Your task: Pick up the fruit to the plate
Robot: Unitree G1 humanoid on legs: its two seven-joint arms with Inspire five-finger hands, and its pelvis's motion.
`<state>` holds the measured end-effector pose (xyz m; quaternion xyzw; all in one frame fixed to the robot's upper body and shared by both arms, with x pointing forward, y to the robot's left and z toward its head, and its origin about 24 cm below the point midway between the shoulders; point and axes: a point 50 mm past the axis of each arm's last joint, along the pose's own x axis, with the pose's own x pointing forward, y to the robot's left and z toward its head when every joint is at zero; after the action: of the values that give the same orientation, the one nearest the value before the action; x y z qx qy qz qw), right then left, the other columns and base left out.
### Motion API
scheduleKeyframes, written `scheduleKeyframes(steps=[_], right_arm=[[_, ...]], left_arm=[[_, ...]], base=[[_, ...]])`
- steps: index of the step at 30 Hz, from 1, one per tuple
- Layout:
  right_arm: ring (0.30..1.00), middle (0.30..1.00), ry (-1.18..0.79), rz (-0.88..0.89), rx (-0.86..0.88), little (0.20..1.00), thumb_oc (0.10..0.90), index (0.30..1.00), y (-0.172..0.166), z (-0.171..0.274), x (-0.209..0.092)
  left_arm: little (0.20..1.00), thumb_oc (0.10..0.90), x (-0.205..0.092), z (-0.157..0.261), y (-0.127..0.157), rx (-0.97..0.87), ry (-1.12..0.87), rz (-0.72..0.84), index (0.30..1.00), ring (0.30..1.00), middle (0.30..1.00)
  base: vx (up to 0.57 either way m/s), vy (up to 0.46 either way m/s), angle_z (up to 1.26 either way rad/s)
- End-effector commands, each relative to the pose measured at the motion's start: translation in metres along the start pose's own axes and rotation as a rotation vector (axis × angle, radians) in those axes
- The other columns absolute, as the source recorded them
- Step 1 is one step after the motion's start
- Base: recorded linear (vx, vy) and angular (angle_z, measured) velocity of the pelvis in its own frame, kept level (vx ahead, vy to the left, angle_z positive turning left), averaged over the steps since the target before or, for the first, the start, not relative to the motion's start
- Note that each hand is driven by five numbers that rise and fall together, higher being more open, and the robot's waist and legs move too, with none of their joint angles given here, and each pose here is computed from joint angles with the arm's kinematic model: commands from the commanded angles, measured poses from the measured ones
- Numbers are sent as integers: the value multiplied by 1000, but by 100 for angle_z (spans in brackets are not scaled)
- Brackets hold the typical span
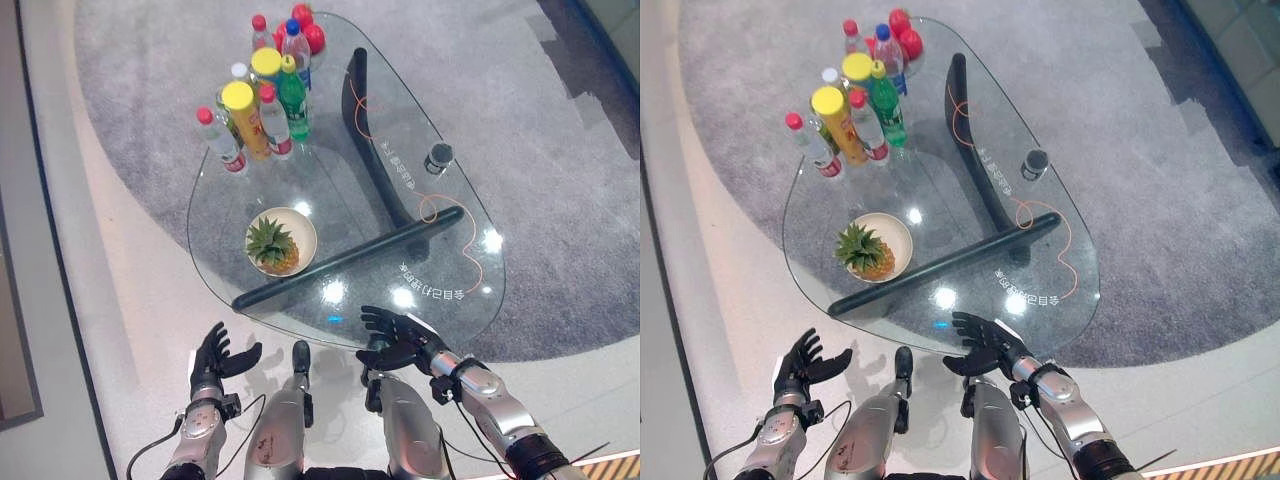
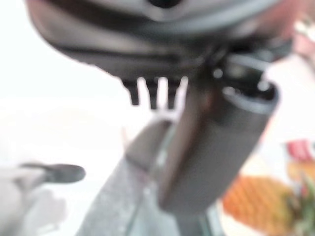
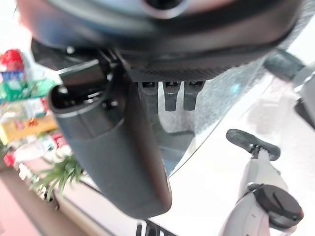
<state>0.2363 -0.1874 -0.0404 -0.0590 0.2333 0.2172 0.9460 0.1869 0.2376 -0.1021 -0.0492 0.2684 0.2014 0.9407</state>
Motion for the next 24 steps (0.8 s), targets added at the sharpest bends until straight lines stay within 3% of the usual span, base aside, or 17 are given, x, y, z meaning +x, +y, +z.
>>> scheduleKeyframes(steps=[1,12,15,24], right_arm=[[900,900,-102,-18,58,900,800,900,10,6,0],[900,900,168,-218,392,900,800,900,10,-65,-11],[900,900,260,-313,708,900,800,900,14,-98,-20],[900,900,482,-499,664,900,800,900,12,-147,-50]], left_arm=[[900,800,-7,-20,23,5,105,61,900,900,900],[900,800,-24,-62,26,-13,333,97,900,900,900],[900,800,-32,-76,27,-8,406,103,900,900,900],[900,800,-54,-107,40,13,622,144,900,900,900]], base=[[30,-1,5],[7,5,3],[53,21,-2],[36,1,-1]])
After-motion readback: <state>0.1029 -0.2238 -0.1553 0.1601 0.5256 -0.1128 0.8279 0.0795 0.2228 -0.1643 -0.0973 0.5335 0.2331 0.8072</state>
